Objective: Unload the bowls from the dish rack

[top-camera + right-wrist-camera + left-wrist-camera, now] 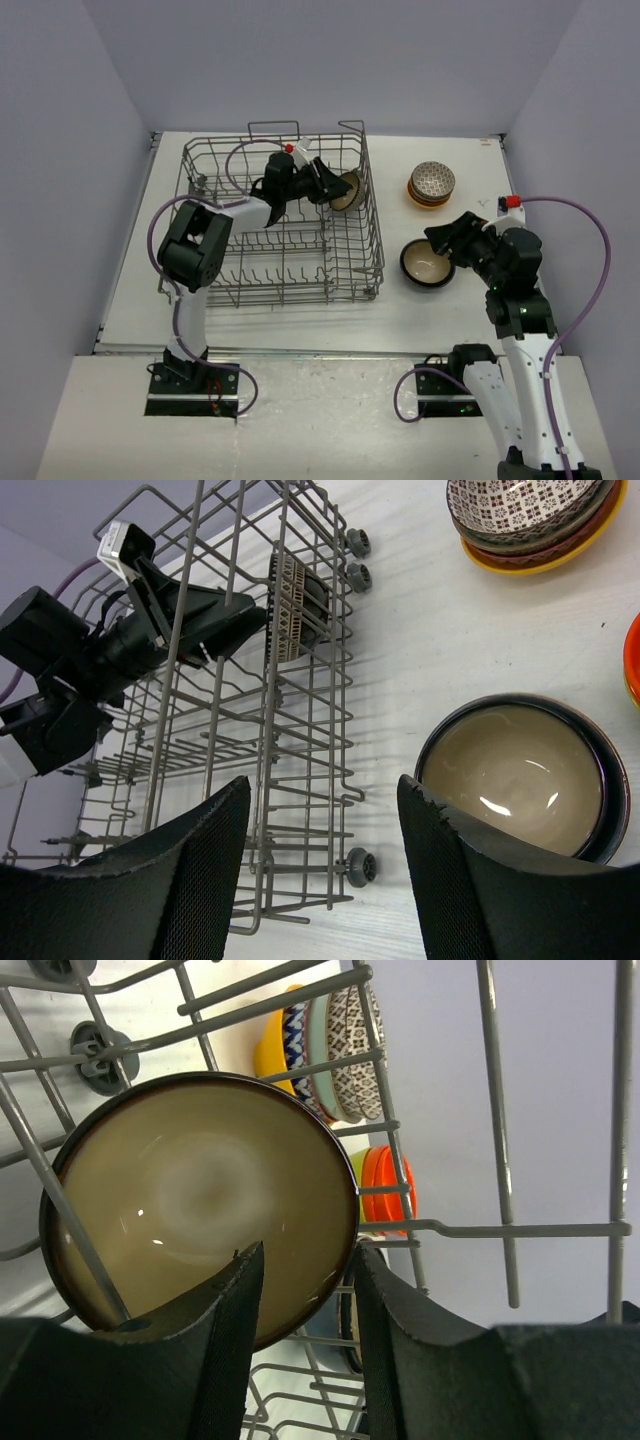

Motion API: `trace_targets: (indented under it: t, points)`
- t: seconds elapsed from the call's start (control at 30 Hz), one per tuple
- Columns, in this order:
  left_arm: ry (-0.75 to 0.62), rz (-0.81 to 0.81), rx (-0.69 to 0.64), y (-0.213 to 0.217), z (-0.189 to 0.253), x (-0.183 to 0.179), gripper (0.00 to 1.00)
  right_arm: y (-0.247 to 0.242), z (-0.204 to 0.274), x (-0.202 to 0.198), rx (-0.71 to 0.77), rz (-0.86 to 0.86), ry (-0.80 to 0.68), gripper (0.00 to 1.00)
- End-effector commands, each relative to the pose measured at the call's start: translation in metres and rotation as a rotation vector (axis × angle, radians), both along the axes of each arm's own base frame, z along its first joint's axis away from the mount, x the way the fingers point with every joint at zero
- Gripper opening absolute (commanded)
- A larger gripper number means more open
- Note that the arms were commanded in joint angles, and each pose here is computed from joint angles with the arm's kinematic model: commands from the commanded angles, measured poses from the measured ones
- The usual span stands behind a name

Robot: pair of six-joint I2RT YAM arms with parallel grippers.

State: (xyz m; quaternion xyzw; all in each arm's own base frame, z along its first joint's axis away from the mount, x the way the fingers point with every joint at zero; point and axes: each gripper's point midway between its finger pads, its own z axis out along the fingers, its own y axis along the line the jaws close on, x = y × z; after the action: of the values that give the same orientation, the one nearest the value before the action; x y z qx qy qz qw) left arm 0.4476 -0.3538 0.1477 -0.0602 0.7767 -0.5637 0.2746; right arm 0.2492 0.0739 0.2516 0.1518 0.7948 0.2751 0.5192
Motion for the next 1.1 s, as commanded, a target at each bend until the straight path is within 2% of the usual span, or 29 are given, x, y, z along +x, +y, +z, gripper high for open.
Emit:
trace_targets:
  t: [0.0,0.13,0.23,0.43,0.57,0.67,0.9,1.07]
  points:
    - [-0.047,-0.02,0.047,-0.008,0.003,0.002,0.43,0.003,0.009,0.002,-0.007,0.027,-0.037,0.61]
    - [-0.078,-0.026,0.166,-0.016,-0.006,0.002,0.45,0.003,0.009,0.002,-0.01,0.028,-0.038,0.61]
    - [-0.159,-0.02,0.239,-0.022,0.003,0.004,0.49,0.004,0.009,0.002,-0.009,0.031,-0.035,0.61]
    - [-0.207,0.035,0.449,-0.017,-0.011,0.008,0.47,0.004,0.01,0.001,-0.01,0.033,-0.04,0.61]
    - [-0.193,0.029,0.531,-0.019,-0.025,0.006,0.39,0.006,0.01,0.001,-0.002,0.043,-0.042,0.61]
    - [-0.202,0.032,0.571,-0.02,-0.029,0.007,0.29,0.006,0.011,0.001,-0.004,0.042,-0.045,0.61]
    - [-0.273,0.017,0.536,-0.026,-0.003,0.005,0.01,0.006,0.012,0.0,-0.003,0.045,-0.05,0.61]
    - [-0.324,-0.002,0.496,-0.026,0.018,0.004,0.0,0.008,0.014,-0.001,0.006,0.052,-0.059,0.61]
